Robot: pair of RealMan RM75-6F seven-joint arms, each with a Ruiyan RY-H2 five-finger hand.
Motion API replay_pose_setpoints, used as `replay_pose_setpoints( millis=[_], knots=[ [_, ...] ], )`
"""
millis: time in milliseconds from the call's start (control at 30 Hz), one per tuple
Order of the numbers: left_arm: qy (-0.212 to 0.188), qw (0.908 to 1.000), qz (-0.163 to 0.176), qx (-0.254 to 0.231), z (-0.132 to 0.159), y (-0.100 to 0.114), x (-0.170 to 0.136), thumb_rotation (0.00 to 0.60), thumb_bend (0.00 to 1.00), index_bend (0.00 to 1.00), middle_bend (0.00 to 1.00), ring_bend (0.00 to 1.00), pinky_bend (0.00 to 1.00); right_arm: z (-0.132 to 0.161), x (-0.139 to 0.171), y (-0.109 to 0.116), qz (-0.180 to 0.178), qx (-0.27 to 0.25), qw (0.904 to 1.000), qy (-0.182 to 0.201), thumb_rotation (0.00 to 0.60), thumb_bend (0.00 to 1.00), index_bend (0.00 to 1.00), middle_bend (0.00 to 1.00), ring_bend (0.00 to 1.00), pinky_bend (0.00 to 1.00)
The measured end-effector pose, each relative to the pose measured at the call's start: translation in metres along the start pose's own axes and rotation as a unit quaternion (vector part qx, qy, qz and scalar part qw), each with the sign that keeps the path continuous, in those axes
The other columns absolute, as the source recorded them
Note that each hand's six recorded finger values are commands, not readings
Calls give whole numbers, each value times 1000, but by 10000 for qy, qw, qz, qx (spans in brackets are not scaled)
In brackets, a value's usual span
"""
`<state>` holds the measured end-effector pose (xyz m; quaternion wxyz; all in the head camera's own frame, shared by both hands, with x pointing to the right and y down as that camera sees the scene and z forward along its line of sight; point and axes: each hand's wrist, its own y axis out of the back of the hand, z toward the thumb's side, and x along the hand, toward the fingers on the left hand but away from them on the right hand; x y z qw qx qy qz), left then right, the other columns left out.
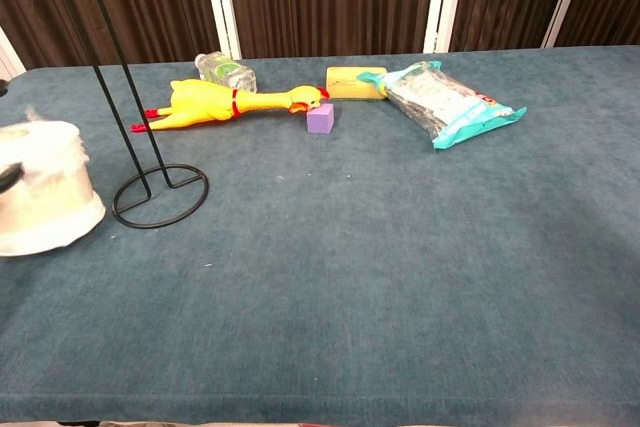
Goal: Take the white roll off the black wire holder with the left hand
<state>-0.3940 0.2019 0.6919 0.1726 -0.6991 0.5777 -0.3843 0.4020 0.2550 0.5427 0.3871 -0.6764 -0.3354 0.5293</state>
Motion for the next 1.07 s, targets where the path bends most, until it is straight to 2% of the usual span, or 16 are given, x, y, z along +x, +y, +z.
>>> replay_pose_setpoints(
  millis=[233,333,533,633,733,800,867,1067],
  knots=[
    [6,9998,116,-151,4,8,0,600,411,0,0,0,0,1,0,-1,5,14,10000,16,600,40,0,0,0,0],
    [-93,9994,274,-192,7,25,-7,600,403,0,0,0,0,0,1,1,-26,6,10000,-6,600,39,0,0,0,0],
    [-405,9970,605,-259,18,78,-39,600,386,0,0,0,0,1,1,0,-25,20,10000,7,600,40,0,0,0,0],
    [-427,9981,429,91,20,99,-57,600,380,0,0,0,0,3,2,-1,-7,56,10000,38,600,40,0,0,0,0],
    [-296,9966,-82,765,16,110,-81,600,382,0,0,0,0,5,2,-3,15,102,9999,46,600,40,0,0,0,0],
    [-213,9909,-429,1258,15,115,-97,600,385,0,0,0,0,6,3,-4,27,131,9999,53,600,39,0,0,0,0],
    [-254,9846,-606,1623,18,114,-107,600,388,0,0,0,0,8,3,-5,46,140,9999,68,600,39,0,0,0,0],
    [-464,9705,-691,2264,24,95,-114,600,386,0,0,0,0,7,5,-5,35,128,9999,74,600,40,0,0,0,0]
  ],
)
